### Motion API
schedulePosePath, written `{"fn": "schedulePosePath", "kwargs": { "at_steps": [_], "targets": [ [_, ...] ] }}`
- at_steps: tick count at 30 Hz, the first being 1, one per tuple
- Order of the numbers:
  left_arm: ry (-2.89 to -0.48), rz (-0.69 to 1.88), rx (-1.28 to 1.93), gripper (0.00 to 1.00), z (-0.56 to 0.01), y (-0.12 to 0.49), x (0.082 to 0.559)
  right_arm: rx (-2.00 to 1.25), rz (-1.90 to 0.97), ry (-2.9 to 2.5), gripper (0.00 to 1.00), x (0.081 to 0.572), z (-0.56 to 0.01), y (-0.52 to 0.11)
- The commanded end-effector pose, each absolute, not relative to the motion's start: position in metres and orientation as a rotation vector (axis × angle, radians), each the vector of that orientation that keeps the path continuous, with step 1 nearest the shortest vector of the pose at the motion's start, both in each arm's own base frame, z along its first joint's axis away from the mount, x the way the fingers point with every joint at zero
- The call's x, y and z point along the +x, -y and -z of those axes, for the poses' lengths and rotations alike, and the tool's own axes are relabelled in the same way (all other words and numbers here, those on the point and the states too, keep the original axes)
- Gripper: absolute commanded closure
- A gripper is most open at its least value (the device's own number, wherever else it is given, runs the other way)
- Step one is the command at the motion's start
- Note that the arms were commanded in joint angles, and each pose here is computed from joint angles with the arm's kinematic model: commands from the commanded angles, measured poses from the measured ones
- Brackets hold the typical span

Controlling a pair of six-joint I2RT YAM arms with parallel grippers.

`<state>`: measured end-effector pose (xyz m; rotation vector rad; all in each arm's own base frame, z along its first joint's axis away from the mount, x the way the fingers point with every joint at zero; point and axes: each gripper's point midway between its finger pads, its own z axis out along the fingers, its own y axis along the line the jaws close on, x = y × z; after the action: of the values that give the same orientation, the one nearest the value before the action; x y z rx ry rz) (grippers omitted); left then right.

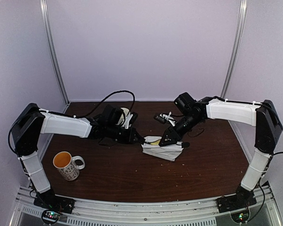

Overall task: Sort the hair-cutting tools
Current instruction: Hold the kit bag at the center of the board.

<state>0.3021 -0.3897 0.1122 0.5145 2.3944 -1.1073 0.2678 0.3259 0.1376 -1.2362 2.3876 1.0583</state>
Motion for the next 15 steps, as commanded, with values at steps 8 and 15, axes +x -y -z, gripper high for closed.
{"fn": "schedulePosePath", "kwargs": {
  "at_steps": [8,15],
  "targets": [
    [-2.267,1.295,0.448,1.0,-0.156,0.384,0.286,-1.204,-1.106,-2.465,0.59,0.282,-0.138,-0.353],
    [-2.195,1.385,0.417,1.0,-0.168,0.381,0.278,-1.22,-1.238,-2.445,0.64,0.272,-0.143,-0.372]
  ]
}}
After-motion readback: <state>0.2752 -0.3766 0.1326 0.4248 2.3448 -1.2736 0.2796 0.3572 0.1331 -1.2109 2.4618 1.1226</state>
